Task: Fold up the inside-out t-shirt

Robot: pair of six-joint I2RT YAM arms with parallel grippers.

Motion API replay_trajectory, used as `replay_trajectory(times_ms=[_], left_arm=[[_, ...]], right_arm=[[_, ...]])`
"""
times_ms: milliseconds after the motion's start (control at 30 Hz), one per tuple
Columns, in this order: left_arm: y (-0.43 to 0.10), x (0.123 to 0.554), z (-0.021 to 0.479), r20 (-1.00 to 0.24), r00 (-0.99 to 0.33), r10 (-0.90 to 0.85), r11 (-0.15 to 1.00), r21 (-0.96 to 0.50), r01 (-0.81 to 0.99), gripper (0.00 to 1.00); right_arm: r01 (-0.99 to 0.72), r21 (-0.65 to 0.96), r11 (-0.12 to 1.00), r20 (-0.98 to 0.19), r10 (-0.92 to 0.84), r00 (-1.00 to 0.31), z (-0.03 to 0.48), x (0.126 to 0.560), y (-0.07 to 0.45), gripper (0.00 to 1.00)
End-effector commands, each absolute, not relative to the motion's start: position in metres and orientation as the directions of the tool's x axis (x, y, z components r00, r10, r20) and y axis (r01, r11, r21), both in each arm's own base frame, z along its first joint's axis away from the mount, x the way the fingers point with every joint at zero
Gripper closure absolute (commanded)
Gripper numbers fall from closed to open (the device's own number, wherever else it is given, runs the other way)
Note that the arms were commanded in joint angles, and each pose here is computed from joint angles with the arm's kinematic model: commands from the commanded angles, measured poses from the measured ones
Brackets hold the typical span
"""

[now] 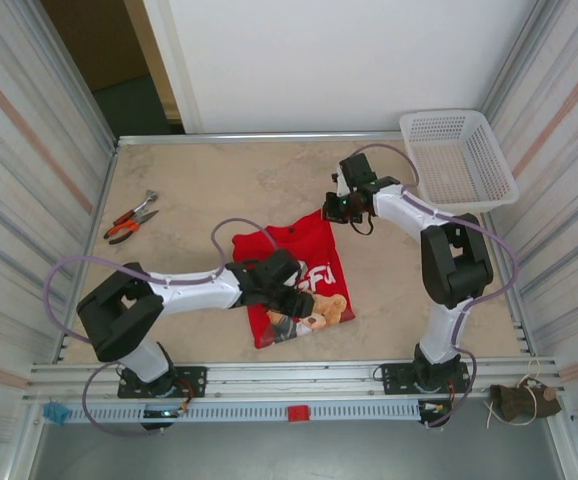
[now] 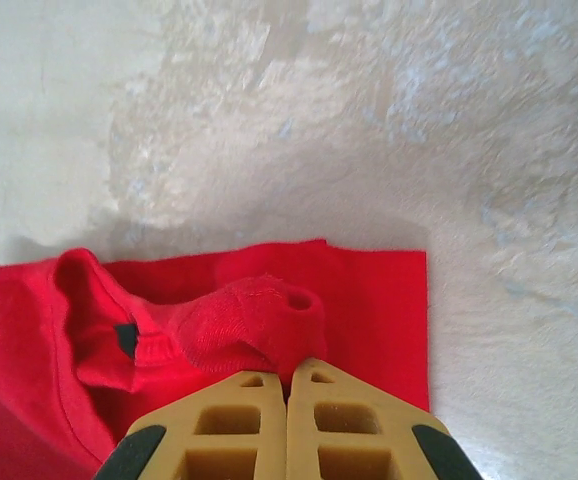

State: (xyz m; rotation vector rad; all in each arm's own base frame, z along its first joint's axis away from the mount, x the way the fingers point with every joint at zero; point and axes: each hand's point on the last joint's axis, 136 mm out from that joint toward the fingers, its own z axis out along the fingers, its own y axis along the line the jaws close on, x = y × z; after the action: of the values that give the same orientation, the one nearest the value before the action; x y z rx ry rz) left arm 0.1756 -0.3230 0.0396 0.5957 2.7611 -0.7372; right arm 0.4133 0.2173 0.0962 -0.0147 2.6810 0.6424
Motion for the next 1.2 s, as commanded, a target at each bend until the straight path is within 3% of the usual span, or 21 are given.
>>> replay_trajectory(times_ms=[0, 67, 100, 167, 333, 433, 600, 867, 1067, 1167], left_arm=[[-0.322, 0.162, 0.030, -0.269, -0.876, 0.400, 0.764, -0.429, 0.481, 0.37], [-0.322, 0.162, 0.033, -0.272, -0.869, 0.414, 0.758, -0.426, 0.494, 0.37], [-0.325, 0.164, 0.039, -0.286, -0.864, 0.415, 0.750, -0.429, 0.503, 0.37], [-0.331, 0.171, 0.060, -0.336, -0.852, 0.401, 0.734, -0.439, 0.518, 0.36], [-0.323, 0.197, 0.117, -0.434, -0.870, 0.235, 0.767, -0.466, 0.440, 0.33], [-0.283, 0.202, 0.114, -0.392, -0.915, 0.099, 0.853, -0.440, 0.281, 0.33], [-0.243, 0.209, 0.092, -0.365, -0.931, -0.033, 0.856, -0.490, 0.162, 0.30], [-0.237, 0.299, 0.100, -0.458, -0.879, -0.136, 0.828, -0.540, 0.153, 0.27], [-0.249, 0.352, 0.072, -0.407, -0.906, -0.112, 0.844, -0.521, 0.130, 0.28], [-0.251, 0.372, 0.058, -0.395, -0.914, -0.092, 0.857, -0.499, 0.130, 0.28]], right_arm=[[-0.047, 0.457, 0.888, -0.408, 0.162, -0.899, 0.114, 0.442, 0.212, 1.00], [-0.027, 0.456, 0.889, -0.386, 0.171, -0.907, 0.111, 0.446, 0.210, 0.66], [-0.024, 0.452, 0.891, -0.384, 0.170, -0.908, 0.113, 0.442, 0.207, 0.54], [-0.016, 0.442, 0.897, -0.390, 0.176, -0.904, 0.120, 0.424, 0.199, 0.47], [0.039, 0.432, 0.901, -0.343, 0.204, -0.917, 0.121, 0.345, 0.179, 0.48], [0.032, 0.380, 0.925, -0.323, 0.165, -0.932, 0.107, 0.289, 0.179, 0.48], [0.057, 0.303, 0.951, -0.263, 0.141, -0.954, 0.065, 0.222, 0.178, 0.48], [0.120, 0.163, 0.979, -0.242, 0.157, -0.957, 0.019, 0.186, 0.167, 0.57], [0.222, 0.054, 0.974, -0.258, 0.228, -0.939, 0.006, 0.167, 0.141, 0.71], [0.289, 0.070, 0.955, -0.263, 0.297, -0.918, 0.004, 0.155, 0.133, 0.72]])
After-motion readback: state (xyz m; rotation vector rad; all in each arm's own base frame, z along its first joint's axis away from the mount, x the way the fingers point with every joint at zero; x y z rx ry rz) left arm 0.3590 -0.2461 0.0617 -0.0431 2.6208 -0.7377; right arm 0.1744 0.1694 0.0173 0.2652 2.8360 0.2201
